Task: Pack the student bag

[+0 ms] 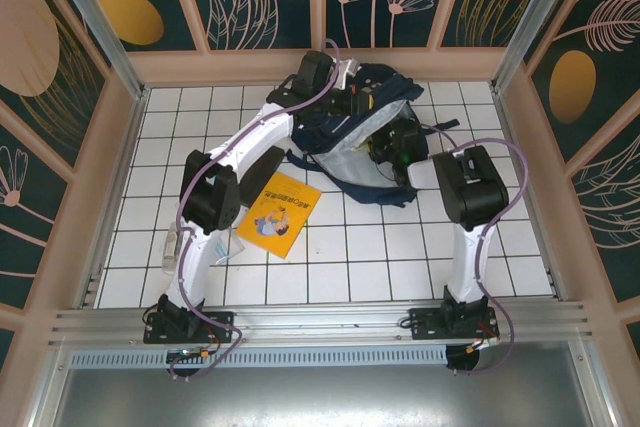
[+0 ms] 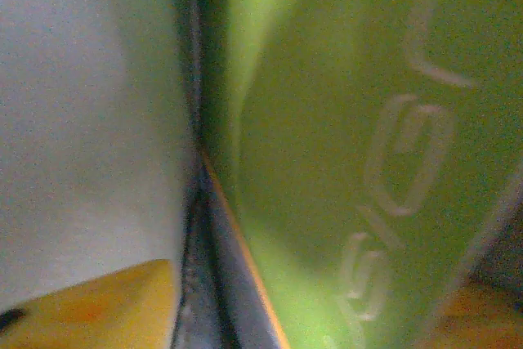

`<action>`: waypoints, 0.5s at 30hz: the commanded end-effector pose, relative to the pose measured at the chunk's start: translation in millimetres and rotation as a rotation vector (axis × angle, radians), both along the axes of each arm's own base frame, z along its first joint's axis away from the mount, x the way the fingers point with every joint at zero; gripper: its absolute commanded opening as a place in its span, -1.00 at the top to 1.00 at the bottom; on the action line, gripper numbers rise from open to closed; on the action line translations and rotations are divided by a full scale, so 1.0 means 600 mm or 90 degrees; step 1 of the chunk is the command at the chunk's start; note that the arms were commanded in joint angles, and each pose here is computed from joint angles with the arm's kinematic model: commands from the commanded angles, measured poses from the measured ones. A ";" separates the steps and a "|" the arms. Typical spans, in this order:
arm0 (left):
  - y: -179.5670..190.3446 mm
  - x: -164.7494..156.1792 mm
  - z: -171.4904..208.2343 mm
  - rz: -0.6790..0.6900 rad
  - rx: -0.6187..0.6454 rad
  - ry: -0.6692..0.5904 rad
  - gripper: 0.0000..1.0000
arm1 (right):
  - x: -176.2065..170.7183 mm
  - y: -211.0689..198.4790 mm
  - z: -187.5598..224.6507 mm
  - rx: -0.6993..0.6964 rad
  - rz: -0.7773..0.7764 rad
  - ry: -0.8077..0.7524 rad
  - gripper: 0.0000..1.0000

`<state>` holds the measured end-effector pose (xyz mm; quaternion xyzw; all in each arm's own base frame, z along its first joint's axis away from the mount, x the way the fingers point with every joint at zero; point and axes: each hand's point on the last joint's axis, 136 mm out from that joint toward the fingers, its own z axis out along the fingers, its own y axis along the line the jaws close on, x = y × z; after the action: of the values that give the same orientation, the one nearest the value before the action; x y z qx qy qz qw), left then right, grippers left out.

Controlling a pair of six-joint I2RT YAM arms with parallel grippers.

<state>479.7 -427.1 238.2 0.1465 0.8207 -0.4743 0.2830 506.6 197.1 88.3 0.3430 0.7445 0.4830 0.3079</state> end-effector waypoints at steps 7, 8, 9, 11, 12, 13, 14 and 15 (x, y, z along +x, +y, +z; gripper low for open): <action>0.002 0.016 0.147 0.022 -0.094 -0.126 1.00 | -0.056 -0.054 0.029 -0.088 -0.026 0.113 -0.98; 0.002 0.018 0.144 0.024 -0.094 -0.124 1.00 | -0.066 -0.060 0.029 -0.098 -0.022 0.122 -0.98; 0.002 0.018 0.142 0.025 -0.094 -0.123 1.00 | -0.075 -0.066 0.028 -0.105 -0.020 0.130 -0.98; 0.002 0.022 0.136 0.028 -0.095 -0.119 1.00 | -0.095 -0.076 0.032 -0.109 -0.011 0.132 -0.98; 0.002 0.022 0.133 0.028 -0.096 -0.116 1.00 | -0.104 -0.080 0.035 -0.112 -0.008 0.132 -0.98; -0.001 0.021 0.131 0.027 -0.096 -0.115 1.00 | -0.114 -0.085 0.039 -0.121 -0.005 0.132 -0.98; 0.000 0.024 0.128 0.029 -0.095 -0.114 1.00 | -0.125 -0.092 0.044 -0.135 0.000 0.129 -0.98; 0.000 0.024 0.126 0.029 -0.094 -0.112 1.00 | -0.137 -0.098 0.050 -0.150 0.006 0.128 -0.98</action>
<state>486.9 -427.6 245.1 0.1328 0.8158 -0.4764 0.2997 448.6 149.6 117.8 0.3683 0.7992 0.3885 0.2735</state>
